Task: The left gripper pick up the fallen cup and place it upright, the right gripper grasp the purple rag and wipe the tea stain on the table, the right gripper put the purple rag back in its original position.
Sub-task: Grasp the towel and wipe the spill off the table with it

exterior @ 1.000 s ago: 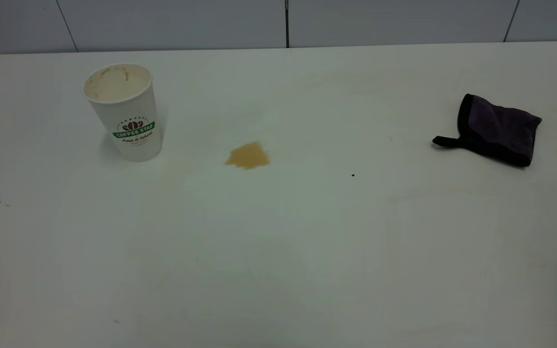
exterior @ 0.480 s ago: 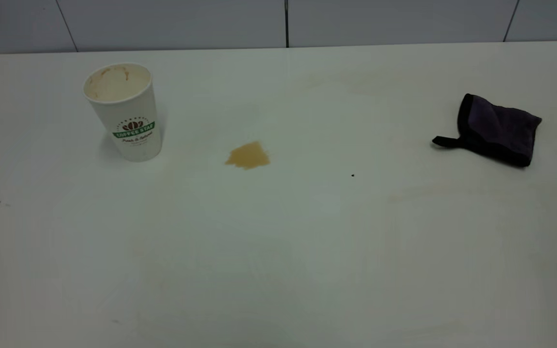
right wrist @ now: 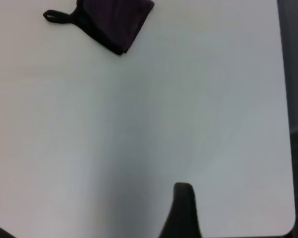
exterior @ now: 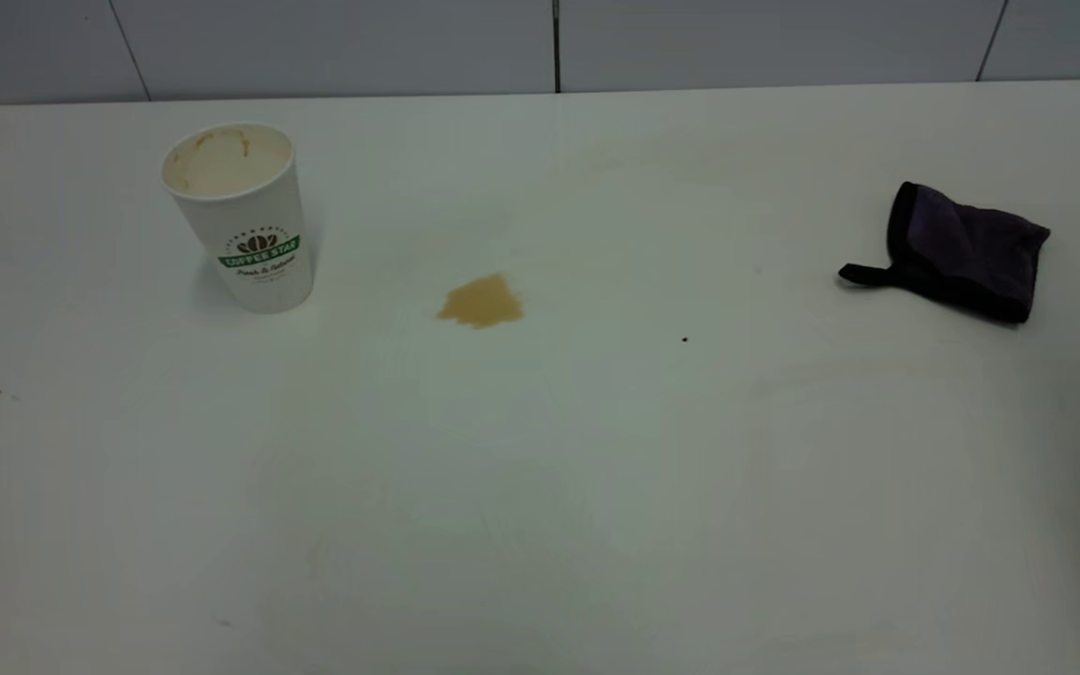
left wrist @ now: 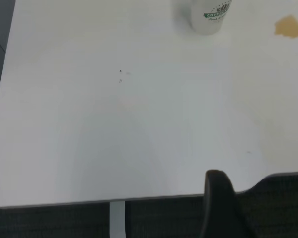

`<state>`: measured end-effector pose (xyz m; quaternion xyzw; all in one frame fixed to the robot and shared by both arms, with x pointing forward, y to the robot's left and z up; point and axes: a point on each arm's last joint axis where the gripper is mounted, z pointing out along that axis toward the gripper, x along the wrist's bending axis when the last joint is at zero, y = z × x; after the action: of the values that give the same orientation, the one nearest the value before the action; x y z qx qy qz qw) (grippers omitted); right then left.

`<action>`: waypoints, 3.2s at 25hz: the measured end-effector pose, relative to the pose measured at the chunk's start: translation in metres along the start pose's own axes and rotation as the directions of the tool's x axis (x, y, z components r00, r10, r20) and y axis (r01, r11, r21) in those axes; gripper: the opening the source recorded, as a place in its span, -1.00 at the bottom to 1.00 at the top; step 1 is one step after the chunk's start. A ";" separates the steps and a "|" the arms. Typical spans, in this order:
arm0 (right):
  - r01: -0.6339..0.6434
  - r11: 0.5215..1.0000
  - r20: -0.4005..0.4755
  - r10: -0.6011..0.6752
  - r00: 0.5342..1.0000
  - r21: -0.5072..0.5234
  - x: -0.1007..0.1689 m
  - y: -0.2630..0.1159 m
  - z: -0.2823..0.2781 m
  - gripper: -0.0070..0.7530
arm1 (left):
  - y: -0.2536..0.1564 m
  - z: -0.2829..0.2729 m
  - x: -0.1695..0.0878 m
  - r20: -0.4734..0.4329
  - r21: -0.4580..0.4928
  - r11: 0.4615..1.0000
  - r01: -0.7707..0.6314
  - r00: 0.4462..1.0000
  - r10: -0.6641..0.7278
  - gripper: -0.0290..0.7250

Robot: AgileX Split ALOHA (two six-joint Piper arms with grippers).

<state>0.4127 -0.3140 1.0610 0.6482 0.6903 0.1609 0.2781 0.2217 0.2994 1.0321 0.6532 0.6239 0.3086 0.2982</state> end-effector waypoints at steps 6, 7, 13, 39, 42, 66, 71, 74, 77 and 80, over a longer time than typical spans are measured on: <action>0.024 0.997 -0.043 -0.021 0.999 0.070 0.008 0.044 0.081 0.88 | 0.000 0.000 0.000 0.000 0.000 1.000 0.000 1.000 0.000 0.23; 0.018 0.996 -0.055 -0.013 0.998 0.087 0.010 0.047 0.096 0.88 | 0.000 0.000 0.000 0.000 0.000 1.000 0.000 1.000 0.000 0.23; -0.012 0.984 -0.122 0.035 0.992 0.180 0.027 0.064 0.184 0.89 | 0.000 0.000 0.000 0.000 0.000 1.000 0.000 1.000 0.000 0.23; 0.178 0.925 -0.231 -0.102 0.968 0.336 0.080 0.102 0.391 0.73 | 0.000 0.000 0.000 0.000 0.000 1.000 0.001 1.000 -0.001 0.23; 0.178 0.923 -0.235 -0.100 0.967 0.341 0.084 0.097 0.401 0.68 | 0.000 0.000 0.000 0.000 0.000 1.000 0.001 1.000 -0.001 0.23; 0.396 0.884 -0.630 -0.162 0.759 0.250 0.275 0.073 0.352 -0.78 | 0.000 0.000 0.000 0.000 -0.001 1.000 0.000 1.000 0.000 0.23; 0.475 0.865 -0.684 -0.247 0.687 0.164 0.343 0.053 0.320 -0.78 | 0.000 0.000 0.000 0.000 -0.001 1.000 0.000 1.000 0.000 0.23; 0.465 0.881 -0.683 -0.291 0.670 0.081 0.373 0.046 0.307 -0.78 | 0.000 0.000 0.000 0.000 -0.001 1.000 0.000 1.000 0.000 0.23; 0.415 0.910 -0.666 -0.309 0.679 0.001 0.390 0.047 0.300 -0.78 | 0.000 0.000 0.000 0.000 -0.001 1.000 0.000 1.000 0.000 0.23; 0.355 0.933 -0.647 -0.301 0.701 -0.050 0.397 0.051 0.300 -0.78 | 0.000 0.000 0.000 0.000 -0.001 1.000 0.000 1.000 0.000 0.23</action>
<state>0.6292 0.0405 0.7833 0.4299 0.8533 0.2941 0.0221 0.2217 0.2994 1.0322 0.6530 0.6238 0.3088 0.2984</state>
